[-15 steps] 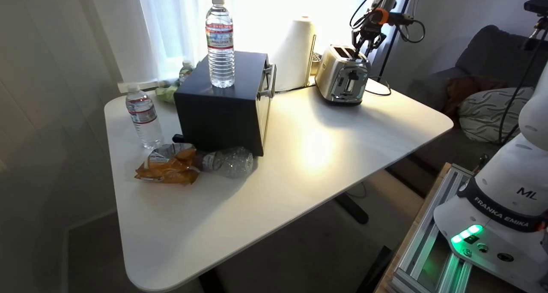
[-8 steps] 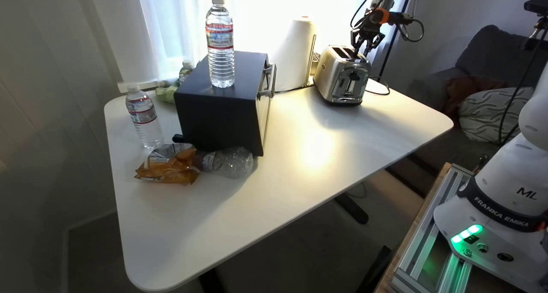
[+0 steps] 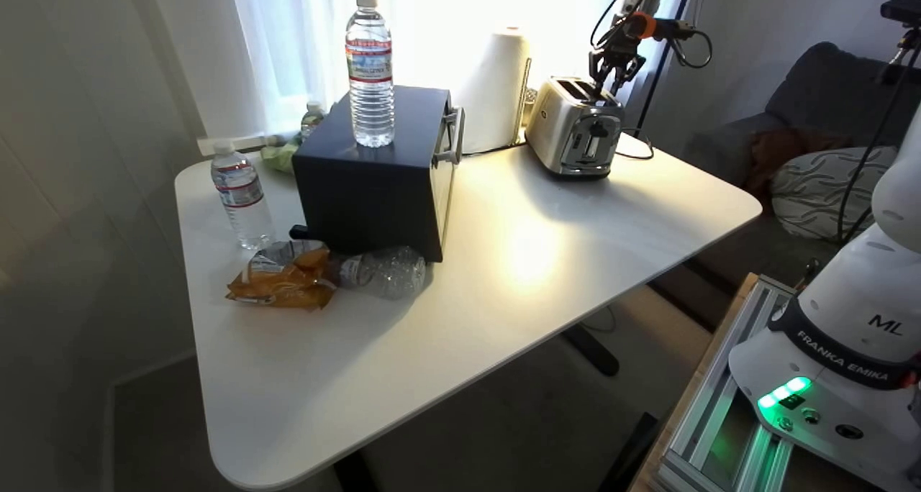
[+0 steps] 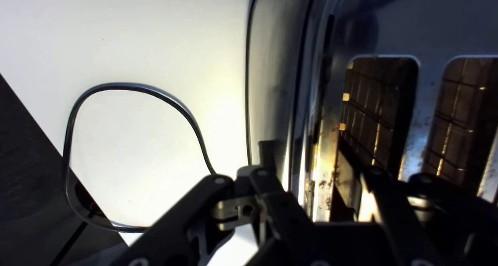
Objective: Move the toaster to the right
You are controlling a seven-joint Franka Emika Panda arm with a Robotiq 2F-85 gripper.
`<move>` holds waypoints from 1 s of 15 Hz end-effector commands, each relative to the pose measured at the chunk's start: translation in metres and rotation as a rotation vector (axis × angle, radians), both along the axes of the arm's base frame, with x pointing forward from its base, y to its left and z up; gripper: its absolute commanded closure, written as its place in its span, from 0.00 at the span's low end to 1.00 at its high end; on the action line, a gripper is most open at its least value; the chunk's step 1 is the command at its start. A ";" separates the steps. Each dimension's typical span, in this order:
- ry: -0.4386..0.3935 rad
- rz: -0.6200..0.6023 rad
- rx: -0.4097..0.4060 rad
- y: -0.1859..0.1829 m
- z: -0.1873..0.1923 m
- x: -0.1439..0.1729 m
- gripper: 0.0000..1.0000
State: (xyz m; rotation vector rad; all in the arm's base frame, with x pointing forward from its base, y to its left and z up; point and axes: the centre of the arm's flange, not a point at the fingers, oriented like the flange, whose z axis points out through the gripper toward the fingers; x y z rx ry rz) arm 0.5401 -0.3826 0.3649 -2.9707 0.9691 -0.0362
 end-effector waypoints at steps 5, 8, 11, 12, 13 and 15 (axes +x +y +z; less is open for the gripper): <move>0.022 0.029 0.009 0.001 0.014 0.004 0.84; 0.022 0.029 0.008 0.003 0.012 0.007 0.33; 0.015 0.037 0.012 0.007 0.016 0.009 0.13; 0.014 0.039 0.013 0.007 0.019 0.009 0.08; 0.013 0.040 0.011 0.008 0.020 0.007 0.04; 0.008 0.045 0.010 0.012 0.024 0.003 0.00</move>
